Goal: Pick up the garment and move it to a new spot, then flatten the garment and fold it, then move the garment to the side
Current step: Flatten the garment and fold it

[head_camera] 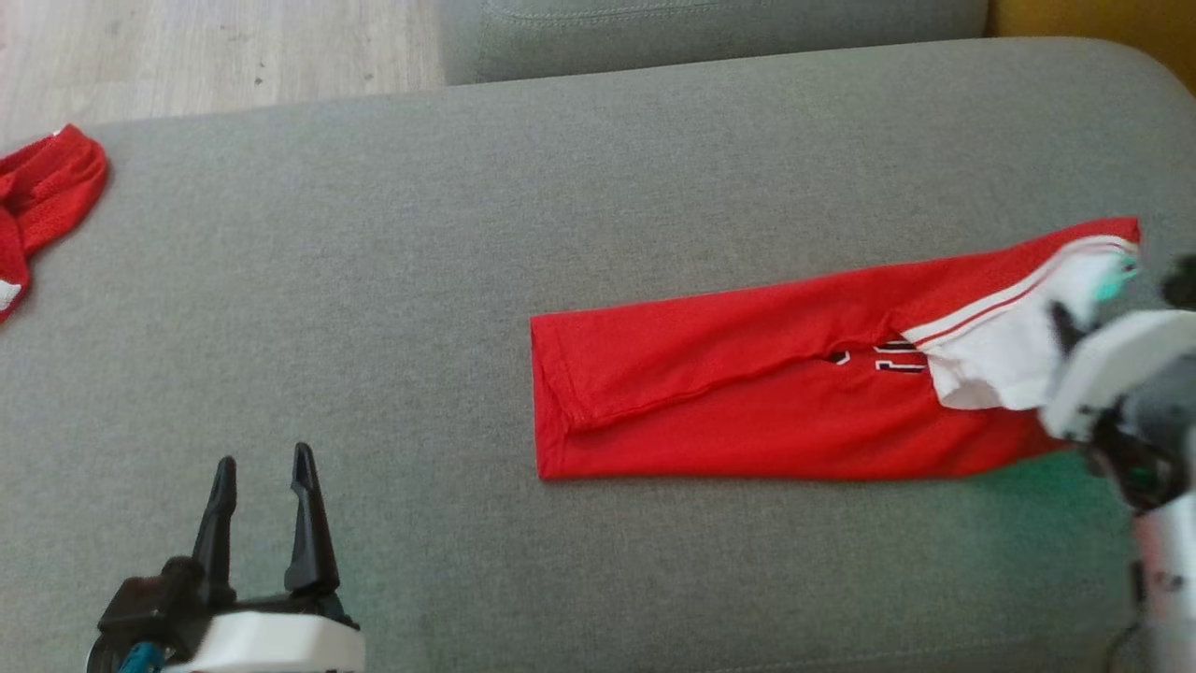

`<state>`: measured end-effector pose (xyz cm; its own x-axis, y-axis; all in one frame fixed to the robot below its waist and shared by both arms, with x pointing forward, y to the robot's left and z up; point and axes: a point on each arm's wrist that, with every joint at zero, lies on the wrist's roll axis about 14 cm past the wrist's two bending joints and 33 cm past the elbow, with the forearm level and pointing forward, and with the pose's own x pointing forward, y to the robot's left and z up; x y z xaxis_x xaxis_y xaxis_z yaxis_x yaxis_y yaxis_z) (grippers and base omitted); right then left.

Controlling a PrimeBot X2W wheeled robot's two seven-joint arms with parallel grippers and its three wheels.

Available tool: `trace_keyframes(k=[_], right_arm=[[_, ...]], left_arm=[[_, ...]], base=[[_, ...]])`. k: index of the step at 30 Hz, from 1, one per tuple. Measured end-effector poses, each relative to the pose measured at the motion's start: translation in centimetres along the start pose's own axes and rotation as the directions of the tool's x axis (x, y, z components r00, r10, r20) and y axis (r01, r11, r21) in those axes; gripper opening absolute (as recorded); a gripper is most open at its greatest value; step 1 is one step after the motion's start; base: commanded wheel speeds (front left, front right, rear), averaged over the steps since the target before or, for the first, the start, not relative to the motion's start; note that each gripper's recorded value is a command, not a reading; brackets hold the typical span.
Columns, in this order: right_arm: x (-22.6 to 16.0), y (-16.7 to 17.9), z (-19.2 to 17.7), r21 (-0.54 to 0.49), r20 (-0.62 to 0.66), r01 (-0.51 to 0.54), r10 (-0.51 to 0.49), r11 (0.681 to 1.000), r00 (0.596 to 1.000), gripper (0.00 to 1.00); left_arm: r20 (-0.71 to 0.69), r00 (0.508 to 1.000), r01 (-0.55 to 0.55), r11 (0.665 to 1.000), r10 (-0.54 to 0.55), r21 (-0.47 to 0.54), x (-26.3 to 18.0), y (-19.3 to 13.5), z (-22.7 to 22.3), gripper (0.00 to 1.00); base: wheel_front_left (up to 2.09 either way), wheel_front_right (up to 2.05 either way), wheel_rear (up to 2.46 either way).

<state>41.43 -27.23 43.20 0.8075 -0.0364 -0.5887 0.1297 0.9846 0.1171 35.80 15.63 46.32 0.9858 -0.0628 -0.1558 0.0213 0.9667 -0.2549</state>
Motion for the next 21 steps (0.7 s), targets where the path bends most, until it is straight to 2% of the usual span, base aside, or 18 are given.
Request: trace_keyframes(k=[4,7,14,20,21], right_arm=[[-0.4,5.3,0.8,-0.023,0.017,-0.137,0.138,0.99,0.99,0.0],[-1.0,9.3,0.7,-0.044,0.007,-0.242,0.242,0.969,0.97,0.0],[-2.3,19.0,-0.8,-0.044,-0.038,-0.473,0.472,0.88,0.881,0.0],[-2.6,23.8,-4.1,-0.044,-0.135,-0.583,0.573,0.811,0.808,0.0],[-2.6,23.8,-4.1,-0.044,-0.135,-0.583,0.573,0.811,0.808,0.0]], left_arm=[[0.005,1.0,-0.002,1.0,0.002,0.0,-0.2,0.0,0.1,1.0],[0.009,1.0,-0.012,1.0,0.012,-0.001,-0.5,0.3,0.2,1.0],[0.011,0.999,-0.048,0.999,0.048,-0.011,-1.2,1.2,0.2,1.0],[-0.003,0.998,-0.068,0.997,0.068,-0.029,-1.9,1.5,-0.4,1.0],[-0.003,0.998,-0.068,0.997,0.068,-0.029,-1.9,1.5,-0.4,1.0]], base=[[0.0,0.0,0.0],[0.0,0.0,0.0],[0.0,0.0,0.0],[0.0,0.0,0.0],[0.0,0.0,0.0]])
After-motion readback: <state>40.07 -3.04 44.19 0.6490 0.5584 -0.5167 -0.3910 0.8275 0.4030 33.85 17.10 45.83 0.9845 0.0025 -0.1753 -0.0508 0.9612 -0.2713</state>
